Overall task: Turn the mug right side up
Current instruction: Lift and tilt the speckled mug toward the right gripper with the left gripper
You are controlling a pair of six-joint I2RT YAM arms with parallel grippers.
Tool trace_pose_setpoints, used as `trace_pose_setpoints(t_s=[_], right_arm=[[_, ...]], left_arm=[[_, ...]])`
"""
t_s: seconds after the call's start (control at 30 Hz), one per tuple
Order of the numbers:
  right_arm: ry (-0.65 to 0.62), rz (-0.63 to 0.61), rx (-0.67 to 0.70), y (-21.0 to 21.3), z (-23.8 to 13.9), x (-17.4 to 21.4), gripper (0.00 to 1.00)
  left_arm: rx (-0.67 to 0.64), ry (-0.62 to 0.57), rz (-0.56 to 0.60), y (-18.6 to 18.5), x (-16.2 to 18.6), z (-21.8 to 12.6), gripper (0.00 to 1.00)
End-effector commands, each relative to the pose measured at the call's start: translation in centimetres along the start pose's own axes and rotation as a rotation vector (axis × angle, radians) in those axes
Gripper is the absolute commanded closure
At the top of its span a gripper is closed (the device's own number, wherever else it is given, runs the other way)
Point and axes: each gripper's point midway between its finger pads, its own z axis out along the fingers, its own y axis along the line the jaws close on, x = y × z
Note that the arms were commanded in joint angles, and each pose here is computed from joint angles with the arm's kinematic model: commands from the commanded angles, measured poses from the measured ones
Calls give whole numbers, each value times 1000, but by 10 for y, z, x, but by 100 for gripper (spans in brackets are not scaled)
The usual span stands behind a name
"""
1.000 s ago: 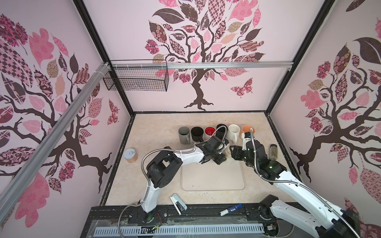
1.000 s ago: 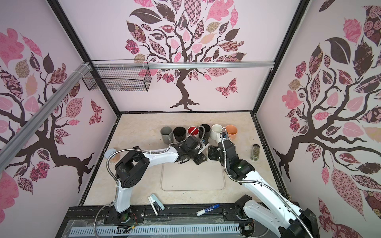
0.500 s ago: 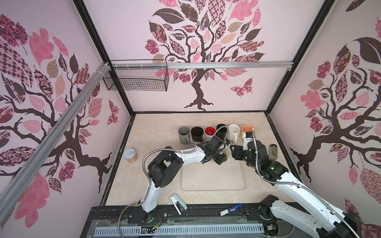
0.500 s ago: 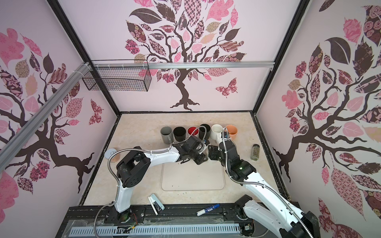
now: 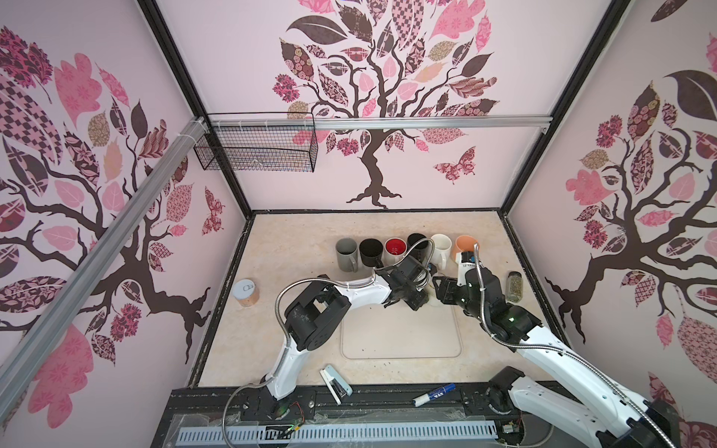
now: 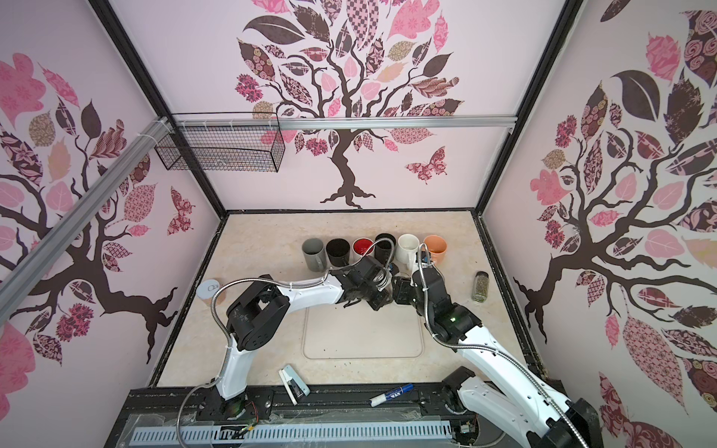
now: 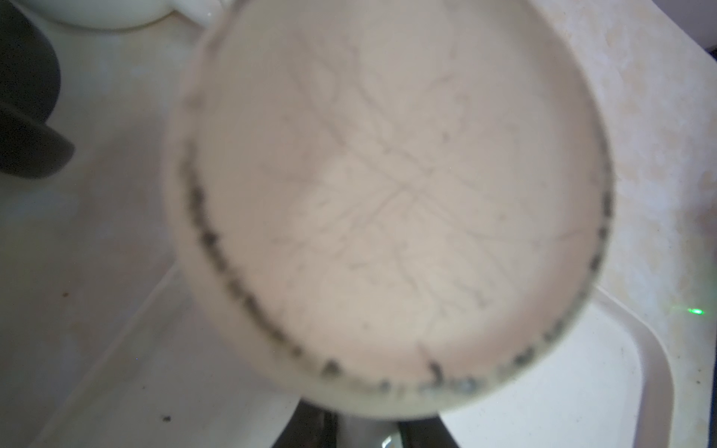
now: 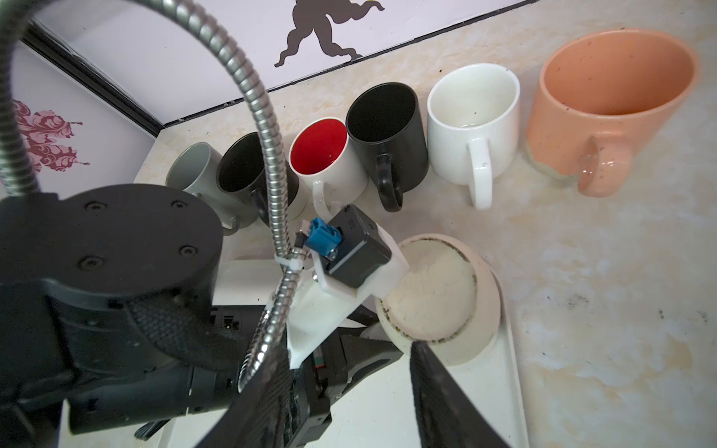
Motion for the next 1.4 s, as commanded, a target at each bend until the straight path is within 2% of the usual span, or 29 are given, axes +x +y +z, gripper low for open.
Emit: trace_pose_setpoints(t_s=[0.0,0.17,0.37,0.5,0.63,0.97,1.2,1.37], right_arm=[[-38,-6,-20,4,-6,-11,47],[-36,7,-24,2,-7,-7,47],[-61,25,-27,0,-15,-9,47],[-81,36,-43,1,-22,-12,47],[-91,44,-77,5,-29,-13,47],[-60,74,-139,9,-24,5,46],[-165,144,-369,36,-41,-2,43],[-105,250,-618,71,-46,8,44]], left_arm=[[-47,-37,-1,10,-15,-2,83],[-116,-74,-19,20,-22,-10,100],[-219,-125,-47,29,-25,-45,100],[-244,-175,-85,25,-26,-82,100],[-238,-232,-128,15,-26,-116,100],[-154,-363,-222,-7,-35,-176,100],[-54,-588,-311,-24,-53,-239,100],[36,-764,-415,-23,-62,-287,100]])
